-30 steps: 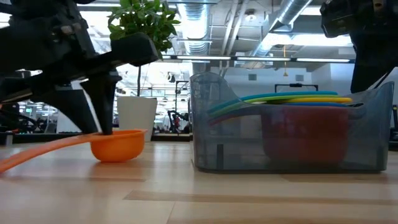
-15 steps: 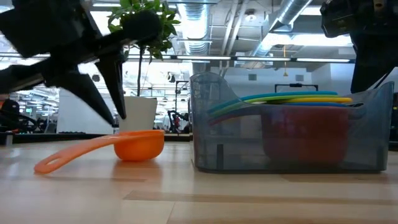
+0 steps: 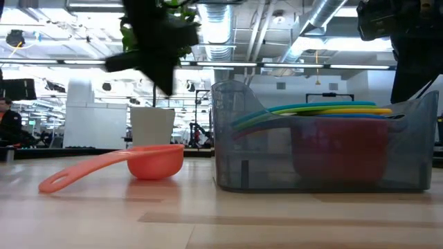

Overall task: Nest measuring cups in basket
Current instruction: Move the dark blue measuring cup to the top of the black bin

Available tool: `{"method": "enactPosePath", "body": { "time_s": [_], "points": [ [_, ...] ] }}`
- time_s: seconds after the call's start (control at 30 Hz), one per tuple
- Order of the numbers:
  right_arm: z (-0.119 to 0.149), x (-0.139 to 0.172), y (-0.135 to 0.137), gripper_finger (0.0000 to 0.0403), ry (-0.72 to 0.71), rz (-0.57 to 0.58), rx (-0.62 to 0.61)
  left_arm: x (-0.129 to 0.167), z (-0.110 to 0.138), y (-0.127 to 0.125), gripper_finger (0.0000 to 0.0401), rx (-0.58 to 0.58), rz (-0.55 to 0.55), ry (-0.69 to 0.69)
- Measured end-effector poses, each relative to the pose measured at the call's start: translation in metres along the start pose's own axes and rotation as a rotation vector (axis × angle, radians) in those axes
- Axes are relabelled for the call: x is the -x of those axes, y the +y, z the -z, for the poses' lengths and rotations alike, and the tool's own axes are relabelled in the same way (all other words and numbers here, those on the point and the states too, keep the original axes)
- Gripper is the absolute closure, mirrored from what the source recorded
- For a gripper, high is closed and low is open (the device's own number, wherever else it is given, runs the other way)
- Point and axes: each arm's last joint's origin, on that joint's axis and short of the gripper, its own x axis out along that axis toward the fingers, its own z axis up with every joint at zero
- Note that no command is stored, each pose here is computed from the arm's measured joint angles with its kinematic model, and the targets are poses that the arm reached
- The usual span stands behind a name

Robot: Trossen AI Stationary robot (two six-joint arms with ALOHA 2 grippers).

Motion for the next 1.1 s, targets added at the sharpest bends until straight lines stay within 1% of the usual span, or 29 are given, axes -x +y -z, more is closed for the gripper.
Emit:
{"method": "enactPosePath", "body": {
  "time_s": [0.07,0.13,0.17,0.23,0.3,0.37,0.43,0.5,0.57,0.63,0.7,0.77,0.83,0.87,0.9,0.97,1.03,1.07,1.1],
  "points": [
    [0.000,0.000,0.000,0.0383,0.000,0.000,0.001,-0.005,0.005,0.028,0.0358,0.162,0.031,-0.149],
    [0.000,0.000,0.000,0.0383,0.000,-0.001,0.003,-0.012,0.006,0.050,0.0367,0.344,0.028,-0.267],
    [0.000,0.000,0.000,0.0382,0.000,0.000,0.004,-0.015,0.008,0.056,0.0373,0.415,0.020,-0.285],
    [0.000,0.000,-0.001,0.0377,0.000,0.009,0.014,-0.018,0.011,0.064,0.0385,0.521,0.005,-0.293],
    [-0.002,0.000,-0.003,0.0373,-0.036,0.041,0.058,-0.019,0.013,0.064,0.0396,0.559,0.012,-0.278],
    [-0.007,-0.001,-0.008,0.0371,-0.108,0.106,0.098,-0.018,0.018,0.061,0.0398,0.570,0.038,-0.234],
    [-0.015,-0.002,-0.016,0.0373,-0.244,0.213,0.110,-0.015,0.024,0.057,0.0395,0.573,0.064,-0.185],
    [-0.027,-0.002,-0.025,0.0378,-0.399,0.336,0.112,-0.013,0.032,0.051,0.0393,0.589,0.114,-0.121],
    [-0.043,-0.003,-0.035,0.0384,-0.540,0.455,0.089,-0.013,0.036,0.047,0.0394,0.645,0.148,-0.069],
    [-0.061,-0.005,-0.045,0.0387,-0.639,0.550,0.040,-0.013,0.040,0.043,0.0397,0.717,0.175,-0.008],
    [-0.084,-0.011,-0.058,0.0386,-0.665,0.626,-0.014,-0.017,0.044,0.033,0.0400,0.763,0.209,0.049],
    [-0.110,-0.017,-0.071,0.0383,-0.659,0.665,-0.061,-0.025,0.048,0.019,0.0400,0.773,0.228,0.108],
    [-0.138,-0.022,-0.084,0.0379,-0.630,0.646,-0.062,-0.033,0.055,0.002,0.0399,0.782,0.245,0.181],
    [-0.153,-0.023,-0.089,0.0377,-0.620,0.593,-0.048,-0.036,0.059,-0.006,0.0399,0.794,0.253,0.215],
    [-0.168,-0.023,-0.094,0.0377,-0.622,0.509,-0.019,-0.040,0.063,-0.014,0.0400,0.816,0.255,0.239],
    [-0.194,-0.020,-0.102,0.0378,-0.645,0.292,0.113,-0.044,0.072,-0.028,0.0401,0.867,0.253,0.288],
    [-0.213,-0.014,-0.110,0.0383,-0.709,0.085,0.238,-0.043,0.078,-0.039,0.0401,0.917,0.247,0.301],
    [-0.219,-0.011,-0.116,0.0385,-0.734,0.025,0.262,-0.042,0.081,-0.045,0.0401,0.939,0.243,0.304],
    [-0.224,-0.008,-0.122,0.0388,-0.740,-0.004,0.262,-0.039,0.085,-0.050,0.0401,0.957,0.239,0.296]
  ]
}}
